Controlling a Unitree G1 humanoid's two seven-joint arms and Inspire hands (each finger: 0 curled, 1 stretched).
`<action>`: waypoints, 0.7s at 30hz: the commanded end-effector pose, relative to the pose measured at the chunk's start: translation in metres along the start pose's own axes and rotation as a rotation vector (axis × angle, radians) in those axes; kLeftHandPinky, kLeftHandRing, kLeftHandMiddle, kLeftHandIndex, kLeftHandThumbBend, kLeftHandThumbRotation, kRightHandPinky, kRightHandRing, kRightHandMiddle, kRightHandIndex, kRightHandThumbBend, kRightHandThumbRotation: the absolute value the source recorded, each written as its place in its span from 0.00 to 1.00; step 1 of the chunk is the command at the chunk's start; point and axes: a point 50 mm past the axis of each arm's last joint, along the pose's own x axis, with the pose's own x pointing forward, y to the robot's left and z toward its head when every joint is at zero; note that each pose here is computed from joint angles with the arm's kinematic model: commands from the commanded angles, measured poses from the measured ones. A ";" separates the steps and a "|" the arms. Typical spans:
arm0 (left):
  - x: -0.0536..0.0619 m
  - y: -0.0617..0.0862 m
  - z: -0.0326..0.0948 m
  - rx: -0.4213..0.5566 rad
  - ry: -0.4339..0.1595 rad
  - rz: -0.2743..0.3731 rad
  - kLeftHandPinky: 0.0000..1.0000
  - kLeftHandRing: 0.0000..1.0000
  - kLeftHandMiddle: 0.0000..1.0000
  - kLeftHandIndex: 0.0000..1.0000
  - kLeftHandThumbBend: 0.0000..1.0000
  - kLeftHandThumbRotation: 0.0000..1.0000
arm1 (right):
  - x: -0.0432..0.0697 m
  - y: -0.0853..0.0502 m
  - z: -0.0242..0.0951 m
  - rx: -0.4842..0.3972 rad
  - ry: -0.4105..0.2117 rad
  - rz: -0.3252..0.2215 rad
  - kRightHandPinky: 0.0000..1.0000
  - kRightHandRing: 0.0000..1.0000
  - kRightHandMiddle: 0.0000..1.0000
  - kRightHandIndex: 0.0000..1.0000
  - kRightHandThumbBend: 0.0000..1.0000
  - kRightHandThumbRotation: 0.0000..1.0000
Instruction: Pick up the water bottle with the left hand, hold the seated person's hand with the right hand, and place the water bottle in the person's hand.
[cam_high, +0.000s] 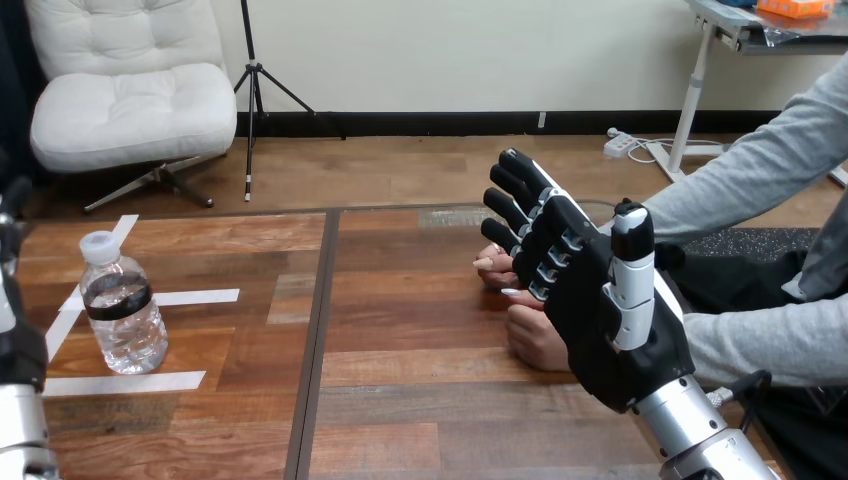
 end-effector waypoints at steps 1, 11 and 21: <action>0.017 0.002 0.007 0.020 -0.058 0.005 0.92 0.95 0.94 0.88 0.90 1.00 | 0.008 0.001 0.017 -0.023 -0.068 0.030 0.99 1.00 0.99 0.96 0.90 1.00; 0.017 0.010 -0.003 0.063 -0.012 0.039 0.95 0.96 0.94 0.88 0.88 0.98 | 0.008 0.002 0.018 -0.022 -0.071 0.037 0.98 1.00 0.99 0.95 0.90 1.00; 0.016 0.015 -0.010 0.126 0.029 0.061 0.95 0.96 0.95 0.90 0.97 0.78 | 0.009 0.002 0.019 -0.024 -0.066 0.040 0.97 0.99 0.98 0.95 0.91 1.00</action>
